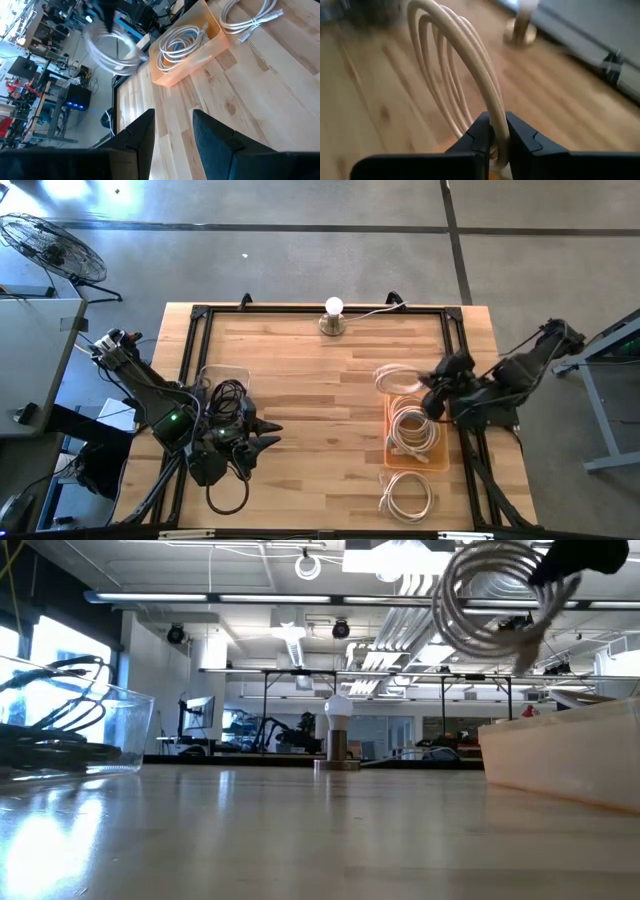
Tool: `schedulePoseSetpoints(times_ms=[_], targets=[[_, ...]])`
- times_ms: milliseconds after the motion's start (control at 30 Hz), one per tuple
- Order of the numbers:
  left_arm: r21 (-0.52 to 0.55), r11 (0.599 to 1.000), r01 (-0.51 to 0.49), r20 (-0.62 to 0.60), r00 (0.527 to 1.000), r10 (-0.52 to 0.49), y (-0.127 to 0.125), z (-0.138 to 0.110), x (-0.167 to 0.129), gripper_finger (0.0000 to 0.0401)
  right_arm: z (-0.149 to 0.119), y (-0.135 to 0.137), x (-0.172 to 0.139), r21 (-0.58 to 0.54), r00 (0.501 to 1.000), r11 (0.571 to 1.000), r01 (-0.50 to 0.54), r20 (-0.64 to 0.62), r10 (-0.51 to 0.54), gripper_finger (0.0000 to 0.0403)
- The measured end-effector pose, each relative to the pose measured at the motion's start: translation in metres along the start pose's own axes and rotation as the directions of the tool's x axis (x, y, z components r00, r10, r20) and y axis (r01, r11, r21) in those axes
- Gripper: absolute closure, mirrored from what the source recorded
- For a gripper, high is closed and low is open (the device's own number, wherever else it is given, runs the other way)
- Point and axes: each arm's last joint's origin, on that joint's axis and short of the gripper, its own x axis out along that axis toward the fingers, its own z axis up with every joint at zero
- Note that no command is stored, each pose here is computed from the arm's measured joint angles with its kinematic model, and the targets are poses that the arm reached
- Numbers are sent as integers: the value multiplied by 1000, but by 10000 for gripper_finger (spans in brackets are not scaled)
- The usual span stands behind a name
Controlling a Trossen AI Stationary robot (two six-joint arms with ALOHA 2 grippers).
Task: Pick & Place USB Port
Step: Put the brown HDMI cable into the orange bin
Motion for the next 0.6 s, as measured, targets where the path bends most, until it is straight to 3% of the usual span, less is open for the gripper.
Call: schedulePoseSetpoints(times_ms=[100,200,400,533,600], targets=[[-1,1000,-7,-1,1000,7,0,0,0,273,-12,3,9,-50,994,998,-40,-108,34,374],[-4,1000,-8,-2,1000,8,0,0,0,273,-14,15,11,-62,970,981,-183,-171,170,374],[-5,1000,-8,-2,1000,8,0,0,0,273,-10,42,1,-139,859,854,-501,-195,473,374],[-5,1000,-14,-4,1000,14,0,0,0,273,-11,51,-9,-181,781,762,-622,-215,586,374],[-8,1000,-14,-4,1000,14,0,0,0,273,-16,50,-11,-159,768,758,-632,-257,587,374]])
